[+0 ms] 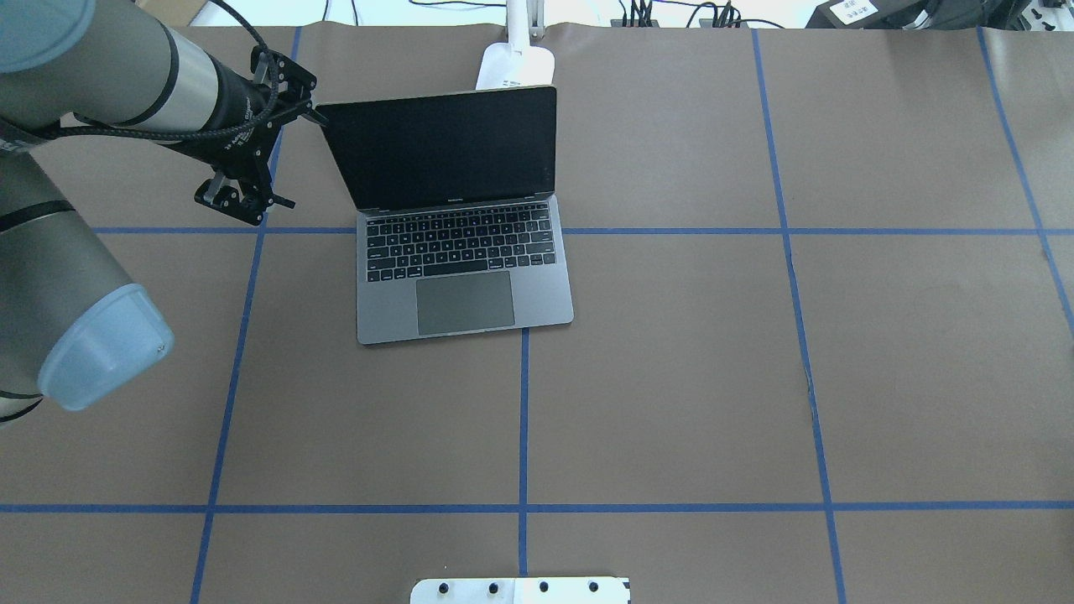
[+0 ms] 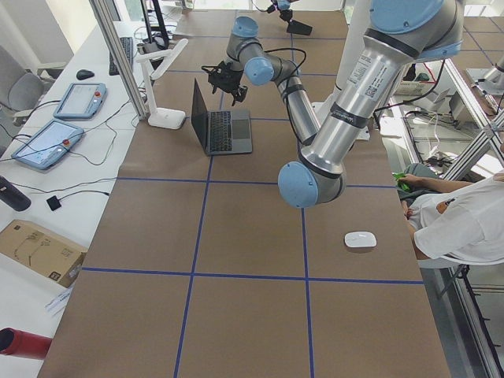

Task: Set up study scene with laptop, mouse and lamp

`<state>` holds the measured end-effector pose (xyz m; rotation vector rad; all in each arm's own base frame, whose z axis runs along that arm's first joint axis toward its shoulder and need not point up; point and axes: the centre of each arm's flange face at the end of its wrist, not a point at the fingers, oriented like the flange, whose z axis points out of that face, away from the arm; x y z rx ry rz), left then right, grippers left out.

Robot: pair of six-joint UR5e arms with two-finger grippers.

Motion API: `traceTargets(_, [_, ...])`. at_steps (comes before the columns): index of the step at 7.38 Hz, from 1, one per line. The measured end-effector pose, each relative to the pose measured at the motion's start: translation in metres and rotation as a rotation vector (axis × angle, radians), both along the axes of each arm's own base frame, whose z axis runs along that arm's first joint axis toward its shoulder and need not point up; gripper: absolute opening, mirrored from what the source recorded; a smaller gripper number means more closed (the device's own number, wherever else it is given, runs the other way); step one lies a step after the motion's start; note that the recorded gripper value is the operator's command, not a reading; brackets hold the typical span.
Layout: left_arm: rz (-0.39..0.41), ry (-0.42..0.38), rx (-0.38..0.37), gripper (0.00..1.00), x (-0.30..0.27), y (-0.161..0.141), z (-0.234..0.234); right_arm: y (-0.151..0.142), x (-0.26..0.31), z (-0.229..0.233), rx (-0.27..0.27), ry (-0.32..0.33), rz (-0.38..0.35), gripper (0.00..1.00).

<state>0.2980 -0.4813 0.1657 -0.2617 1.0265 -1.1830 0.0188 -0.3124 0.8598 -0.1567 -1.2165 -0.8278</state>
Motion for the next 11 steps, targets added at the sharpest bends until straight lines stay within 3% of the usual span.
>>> traceTargets(5, [0.000,0.003,0.004,0.93,-0.001,0.001,-0.002,-0.134,-0.019,-0.098,-0.100,-0.037,0.074,0.00])
traceTargets(8, [0.002,-0.002,0.000,0.95,-0.002,0.000,0.003,-0.216,-0.032,-0.174,-0.163,-0.016,0.181,0.00])
traceTargets(11, [0.019,-0.025,0.019,0.95,-0.002,-0.003,0.009,-0.275,-0.082,-0.245,-0.242,-0.021,0.259,0.00])
